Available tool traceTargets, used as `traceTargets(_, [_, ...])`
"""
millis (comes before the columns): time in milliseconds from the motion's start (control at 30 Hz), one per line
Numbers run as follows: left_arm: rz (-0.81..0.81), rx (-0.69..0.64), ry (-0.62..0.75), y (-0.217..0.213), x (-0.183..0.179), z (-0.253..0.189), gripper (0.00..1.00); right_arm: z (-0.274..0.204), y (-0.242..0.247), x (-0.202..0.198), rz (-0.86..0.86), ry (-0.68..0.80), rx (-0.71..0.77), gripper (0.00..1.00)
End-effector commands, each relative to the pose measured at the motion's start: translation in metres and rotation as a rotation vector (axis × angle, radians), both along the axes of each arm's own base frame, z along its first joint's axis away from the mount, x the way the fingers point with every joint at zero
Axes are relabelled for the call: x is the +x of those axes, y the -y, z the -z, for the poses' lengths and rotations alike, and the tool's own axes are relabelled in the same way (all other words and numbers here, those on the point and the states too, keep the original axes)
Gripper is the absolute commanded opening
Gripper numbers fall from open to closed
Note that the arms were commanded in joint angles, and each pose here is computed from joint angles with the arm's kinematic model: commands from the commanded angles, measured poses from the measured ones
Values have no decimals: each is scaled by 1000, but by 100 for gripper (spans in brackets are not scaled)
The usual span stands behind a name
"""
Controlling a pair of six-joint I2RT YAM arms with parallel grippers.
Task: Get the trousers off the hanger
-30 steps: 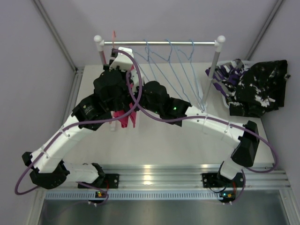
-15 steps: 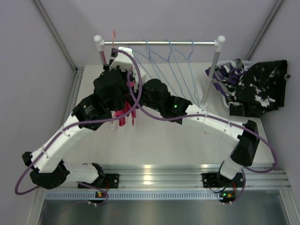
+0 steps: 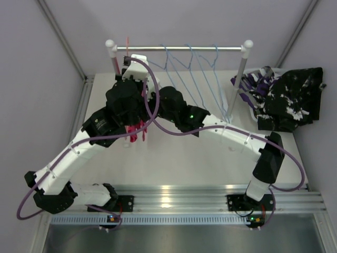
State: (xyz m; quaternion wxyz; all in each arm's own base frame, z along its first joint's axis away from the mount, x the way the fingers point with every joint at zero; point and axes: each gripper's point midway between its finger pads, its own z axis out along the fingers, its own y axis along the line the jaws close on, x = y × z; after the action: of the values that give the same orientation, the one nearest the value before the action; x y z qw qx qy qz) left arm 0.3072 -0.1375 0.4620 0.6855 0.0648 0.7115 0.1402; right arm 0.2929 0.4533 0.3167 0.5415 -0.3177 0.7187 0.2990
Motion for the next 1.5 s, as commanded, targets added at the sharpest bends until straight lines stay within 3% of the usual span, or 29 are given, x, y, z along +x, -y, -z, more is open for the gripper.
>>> traceTargets(0, [26, -129, 103, -1, -7, -33, 0, -24, 0, 19, 41, 15, 69, 54])
traceTargets(100, [23, -115, 92, 4, -4, -26, 0, -27, -3, 17, 26, 9, 86, 52])
traceTargets(167, [25, -110, 86, 7, -4, -22, 0, -29, -6, 16, 17, 6, 101, 44])
traceTargets(200, [23, -102, 81, 8, -2, -19, 0, -30, -7, 15, 10, 4, 110, 27])
traceTargets(300, [9, -92, 75, 9, 0, -14, 0, -32, -10, 12, -2, -11, 134, 0])
traceTargets(1467, [-38, -102, -6, 5, -3, 39, 0, -103, 54, -28, -5, 106, 295, 0])
